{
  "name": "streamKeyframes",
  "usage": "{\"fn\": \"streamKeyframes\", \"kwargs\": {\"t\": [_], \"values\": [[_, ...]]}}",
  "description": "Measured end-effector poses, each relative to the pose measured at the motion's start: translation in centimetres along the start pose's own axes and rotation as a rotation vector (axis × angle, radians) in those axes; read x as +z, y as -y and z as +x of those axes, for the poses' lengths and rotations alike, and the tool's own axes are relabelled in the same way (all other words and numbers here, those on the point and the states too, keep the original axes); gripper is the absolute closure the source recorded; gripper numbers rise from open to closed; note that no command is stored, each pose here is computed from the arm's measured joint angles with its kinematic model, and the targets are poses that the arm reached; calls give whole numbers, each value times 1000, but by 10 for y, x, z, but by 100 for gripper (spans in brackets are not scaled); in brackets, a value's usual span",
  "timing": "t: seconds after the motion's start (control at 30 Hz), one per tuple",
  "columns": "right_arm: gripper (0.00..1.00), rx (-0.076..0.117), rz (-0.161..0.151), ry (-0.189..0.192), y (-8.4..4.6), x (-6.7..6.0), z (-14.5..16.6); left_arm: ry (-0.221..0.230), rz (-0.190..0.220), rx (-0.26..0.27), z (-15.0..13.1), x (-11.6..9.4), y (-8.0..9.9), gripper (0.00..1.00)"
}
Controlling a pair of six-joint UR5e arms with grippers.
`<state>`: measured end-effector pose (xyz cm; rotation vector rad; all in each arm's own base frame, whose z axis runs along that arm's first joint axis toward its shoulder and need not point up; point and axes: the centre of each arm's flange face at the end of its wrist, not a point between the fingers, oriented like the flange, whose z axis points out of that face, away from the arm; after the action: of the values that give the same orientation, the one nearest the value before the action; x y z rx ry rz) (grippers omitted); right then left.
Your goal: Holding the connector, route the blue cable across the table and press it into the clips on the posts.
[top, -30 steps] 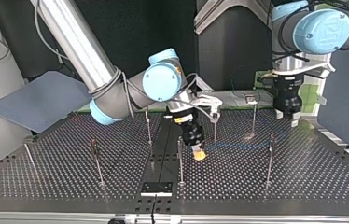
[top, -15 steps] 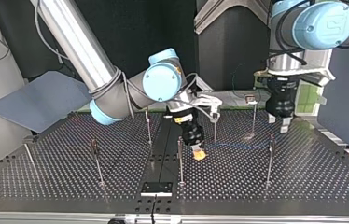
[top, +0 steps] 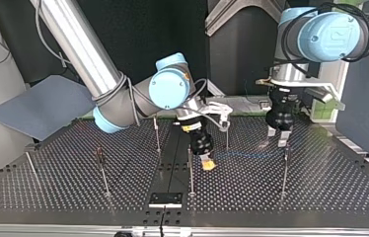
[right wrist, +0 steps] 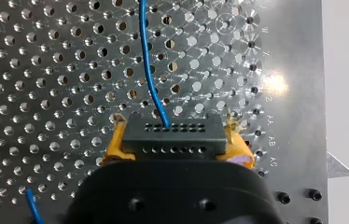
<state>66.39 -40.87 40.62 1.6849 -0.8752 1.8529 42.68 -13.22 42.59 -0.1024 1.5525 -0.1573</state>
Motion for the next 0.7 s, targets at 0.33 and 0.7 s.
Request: {"fn": "streamKeyframes", "kwargs": {"t": [0.33, 0.7], "values": [[100, 0, -1, 1, -1, 0, -1, -4, 25, -5, 12, 24, 14, 0], [100, 0, -1, 1, -1, 1, -1, 41, 20, -23, 15, 46, 21, 0]]}}
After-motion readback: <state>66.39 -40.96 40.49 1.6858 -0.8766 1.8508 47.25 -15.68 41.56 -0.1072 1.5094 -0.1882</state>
